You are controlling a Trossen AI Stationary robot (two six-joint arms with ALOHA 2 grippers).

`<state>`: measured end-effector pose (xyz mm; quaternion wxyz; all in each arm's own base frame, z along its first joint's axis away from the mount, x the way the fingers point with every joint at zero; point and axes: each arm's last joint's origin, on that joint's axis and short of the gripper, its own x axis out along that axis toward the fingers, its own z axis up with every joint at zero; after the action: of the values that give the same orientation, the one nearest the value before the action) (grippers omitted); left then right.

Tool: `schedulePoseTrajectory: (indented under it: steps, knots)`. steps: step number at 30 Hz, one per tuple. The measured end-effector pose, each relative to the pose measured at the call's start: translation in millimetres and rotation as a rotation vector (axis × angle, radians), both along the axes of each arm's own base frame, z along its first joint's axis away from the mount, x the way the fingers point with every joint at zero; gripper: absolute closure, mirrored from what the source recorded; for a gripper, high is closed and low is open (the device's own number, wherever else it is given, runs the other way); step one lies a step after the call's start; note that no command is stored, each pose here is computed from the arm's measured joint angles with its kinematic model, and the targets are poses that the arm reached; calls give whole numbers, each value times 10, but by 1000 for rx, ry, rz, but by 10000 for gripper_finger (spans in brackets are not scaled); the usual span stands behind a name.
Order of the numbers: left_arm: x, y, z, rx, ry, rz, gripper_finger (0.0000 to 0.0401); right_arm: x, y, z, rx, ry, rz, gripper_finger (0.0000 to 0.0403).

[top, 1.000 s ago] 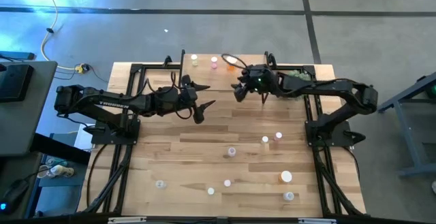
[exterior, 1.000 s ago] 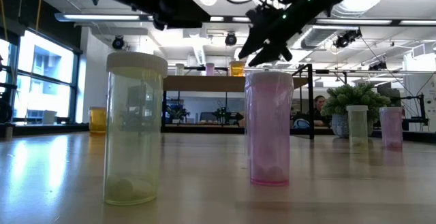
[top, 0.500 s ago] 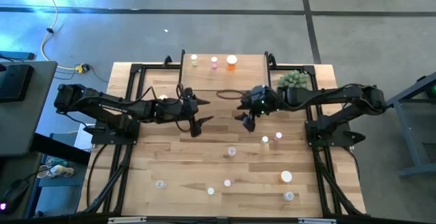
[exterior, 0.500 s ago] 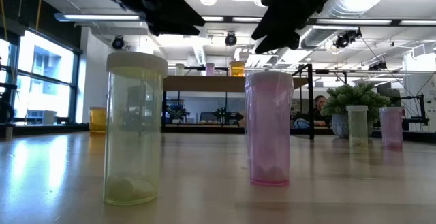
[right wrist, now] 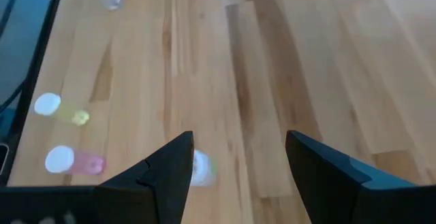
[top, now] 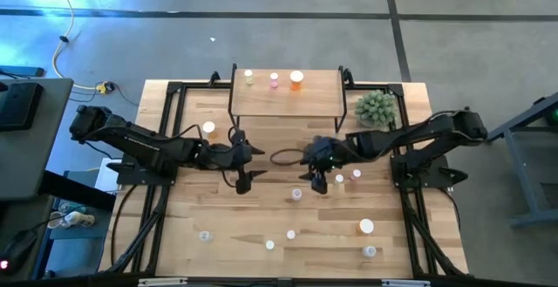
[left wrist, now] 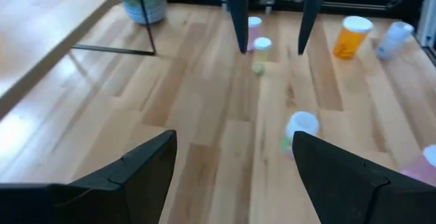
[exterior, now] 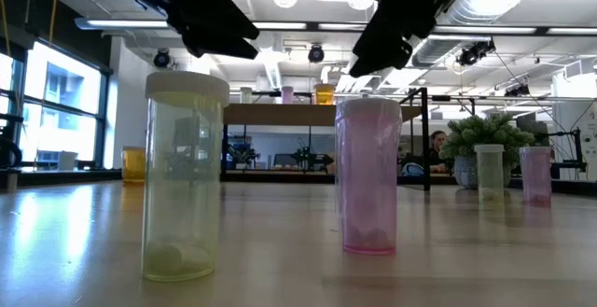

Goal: Pick and place medicine bottles onto shelf by color
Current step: Put the top transparent pill bottle on the shelf

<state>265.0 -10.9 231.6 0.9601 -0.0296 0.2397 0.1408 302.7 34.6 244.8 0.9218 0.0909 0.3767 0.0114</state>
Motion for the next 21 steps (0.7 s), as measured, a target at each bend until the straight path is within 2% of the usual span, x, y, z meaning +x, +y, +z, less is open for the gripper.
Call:
schedulePoseTrajectory:
  steps: [9, 15, 21]
  knots:
    - [-6, -81, -2, -13, 0, -23, 119, 105, 290, -195, -114, -3, 236, 178]
    - [-8, -81, -5, -18, 1, -19, 119, 190, 405, -378, -159, 15, 297, 178]
    - [-8, -80, -6, -15, 3, -18, 119, 277, 439, -547, -170, 30, 305, 178]
